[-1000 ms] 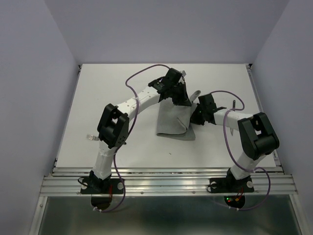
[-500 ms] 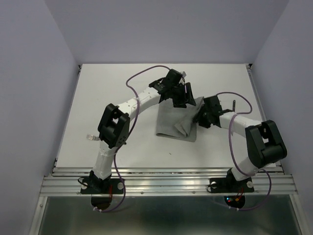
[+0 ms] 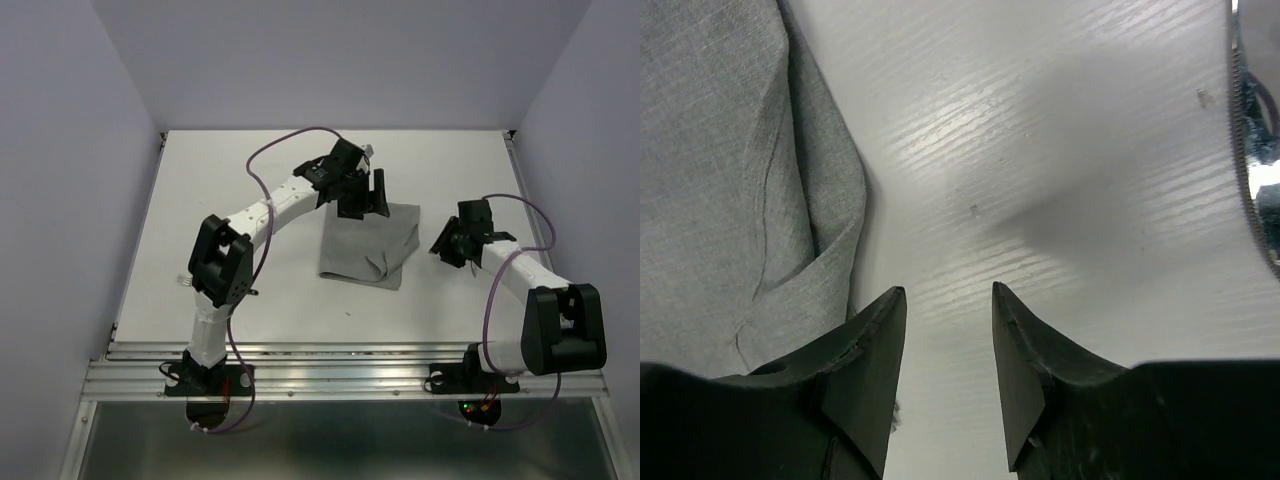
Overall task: Fold the napkin into a case and place the utensils inside
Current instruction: Fold the rectangle-folded napkin at the center of the board.
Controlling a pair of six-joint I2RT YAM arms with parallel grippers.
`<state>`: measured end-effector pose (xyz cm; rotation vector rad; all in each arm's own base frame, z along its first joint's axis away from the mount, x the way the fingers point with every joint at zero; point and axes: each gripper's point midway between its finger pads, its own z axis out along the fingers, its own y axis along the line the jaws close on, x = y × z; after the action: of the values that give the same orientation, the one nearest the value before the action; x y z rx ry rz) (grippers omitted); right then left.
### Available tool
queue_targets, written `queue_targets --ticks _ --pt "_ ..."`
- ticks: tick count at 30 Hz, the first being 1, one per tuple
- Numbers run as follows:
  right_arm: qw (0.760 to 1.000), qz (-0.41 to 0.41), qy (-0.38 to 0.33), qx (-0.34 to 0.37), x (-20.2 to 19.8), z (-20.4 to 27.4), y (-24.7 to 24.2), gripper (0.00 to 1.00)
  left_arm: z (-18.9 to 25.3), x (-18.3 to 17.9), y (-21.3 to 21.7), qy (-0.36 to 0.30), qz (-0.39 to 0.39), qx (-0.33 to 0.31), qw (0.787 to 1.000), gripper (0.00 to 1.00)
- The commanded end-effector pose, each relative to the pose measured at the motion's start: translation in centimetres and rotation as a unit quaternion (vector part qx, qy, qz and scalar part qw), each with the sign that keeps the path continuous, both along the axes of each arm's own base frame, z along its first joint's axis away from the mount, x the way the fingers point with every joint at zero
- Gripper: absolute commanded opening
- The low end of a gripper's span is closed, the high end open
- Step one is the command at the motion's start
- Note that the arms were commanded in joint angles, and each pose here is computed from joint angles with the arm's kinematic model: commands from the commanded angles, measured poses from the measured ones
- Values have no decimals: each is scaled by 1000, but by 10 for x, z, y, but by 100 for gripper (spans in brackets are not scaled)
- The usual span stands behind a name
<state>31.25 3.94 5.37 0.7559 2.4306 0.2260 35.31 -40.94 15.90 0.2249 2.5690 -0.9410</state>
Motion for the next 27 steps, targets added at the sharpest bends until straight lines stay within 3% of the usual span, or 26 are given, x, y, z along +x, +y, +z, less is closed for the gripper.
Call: queue_targets --ticks 1,5,10,17,20,24,27 --pt "999 37 -21 33 6 17 15 45 35 6 53 -45 29 13 998 81" --pt "993 79 -53 64 21 36 38 42 -14 -8 92 -2 50 45 998 71" --pt "994 81 -47 48 37 37 40 47 -53 -18 132 28 74 88 993 71" --pt "991 114 -46 55 48 38 72 57 -71 -24 156 40 91 108 989 71" --pt "990 126 -51 27 57 43 89 54 -69 -20 152 38 90 103 990 70" --pt "988 143 -57 13 71 46 112 40 -55 -13 144 27 86 83 992 69" --pt "986 160 -51 5 72 43 126 41 -57 -14 144 30 83 86 992 70"
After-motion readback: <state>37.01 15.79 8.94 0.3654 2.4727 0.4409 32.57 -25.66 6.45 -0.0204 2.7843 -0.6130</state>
